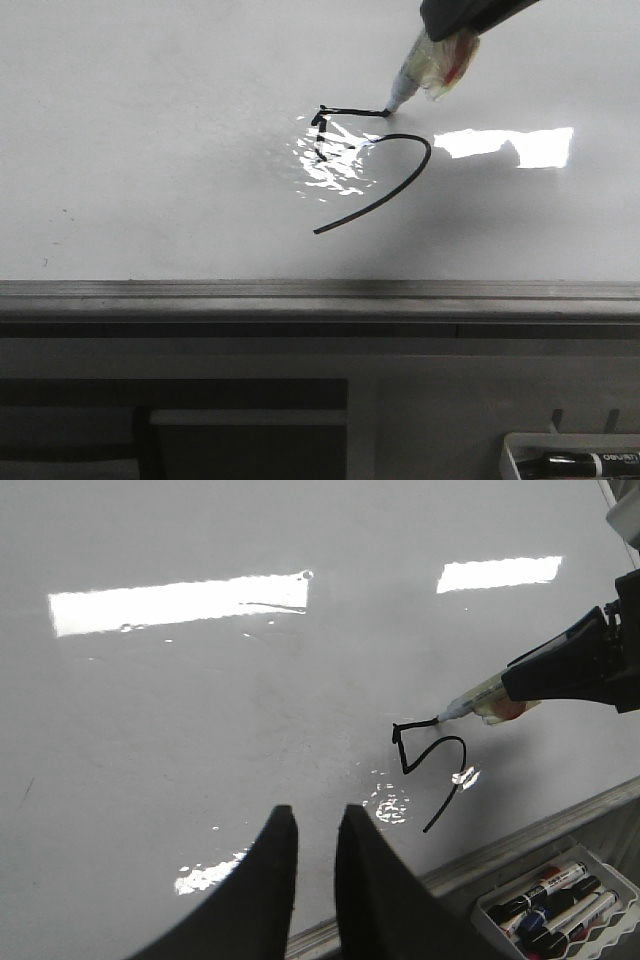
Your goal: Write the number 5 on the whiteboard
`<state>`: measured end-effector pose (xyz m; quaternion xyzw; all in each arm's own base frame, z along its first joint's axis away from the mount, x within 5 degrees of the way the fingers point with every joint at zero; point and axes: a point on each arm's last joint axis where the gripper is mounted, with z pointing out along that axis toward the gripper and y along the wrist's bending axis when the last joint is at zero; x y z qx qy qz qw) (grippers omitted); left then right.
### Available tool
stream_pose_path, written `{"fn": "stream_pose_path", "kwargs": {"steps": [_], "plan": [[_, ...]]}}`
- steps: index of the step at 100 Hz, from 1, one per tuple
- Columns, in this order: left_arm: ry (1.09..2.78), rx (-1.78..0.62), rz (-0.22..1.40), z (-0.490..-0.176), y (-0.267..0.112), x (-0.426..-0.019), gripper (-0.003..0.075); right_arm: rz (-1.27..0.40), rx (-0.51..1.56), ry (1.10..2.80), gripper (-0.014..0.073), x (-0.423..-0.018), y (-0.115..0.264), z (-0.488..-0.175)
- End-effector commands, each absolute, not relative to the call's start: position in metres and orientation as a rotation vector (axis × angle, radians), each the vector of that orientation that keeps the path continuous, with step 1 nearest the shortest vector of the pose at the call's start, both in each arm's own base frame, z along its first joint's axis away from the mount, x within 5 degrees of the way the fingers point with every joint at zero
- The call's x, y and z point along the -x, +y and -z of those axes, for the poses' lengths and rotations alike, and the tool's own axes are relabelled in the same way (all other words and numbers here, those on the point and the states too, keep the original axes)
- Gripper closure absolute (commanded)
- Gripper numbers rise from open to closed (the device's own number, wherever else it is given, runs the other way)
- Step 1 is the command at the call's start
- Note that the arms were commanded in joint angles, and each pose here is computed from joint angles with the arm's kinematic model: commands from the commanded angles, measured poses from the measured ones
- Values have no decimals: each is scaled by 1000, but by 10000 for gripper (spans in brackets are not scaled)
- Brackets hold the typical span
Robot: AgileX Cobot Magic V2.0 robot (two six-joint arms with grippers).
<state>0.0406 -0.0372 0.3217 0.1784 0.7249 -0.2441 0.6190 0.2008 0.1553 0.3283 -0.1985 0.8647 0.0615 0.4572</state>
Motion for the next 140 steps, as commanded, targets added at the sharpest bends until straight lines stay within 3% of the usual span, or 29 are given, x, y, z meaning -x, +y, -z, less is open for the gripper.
{"fn": "stream_pose_path", "kwargs": {"steps": [1,10,30,49,56,68,73,93,140], "plan": [[1589,-350,583,-336,-36,-42,648,63,484,2162,636,-207,138,-326],[1590,-350,585,-336,-36,-42,648,-36,493,2105,636,-201,143,-336],[1590,-340,606,-336,-36,-41,648,-363,557,1796,636,-161,150,-392],[1615,-338,632,-337,-39,-45,629,-371,569,1702,636,-146,139,-411],[1655,-405,605,-339,-43,-47,555,-359,585,1694,637,-146,139,-412],[1724,-583,559,-347,-52,-53,345,-323,691,1672,652,-143,144,-403],[1738,-669,542,-353,-57,-56,307,-329,759,1648,664,-139,150,-396],[1680,-1053,530,-363,-78,-66,345,-369,907,1597,664,-126,164,-376],[1555,-1280,715,-380,-109,-81,347,-541,1010,1504,664,-105,186,-372]]}}
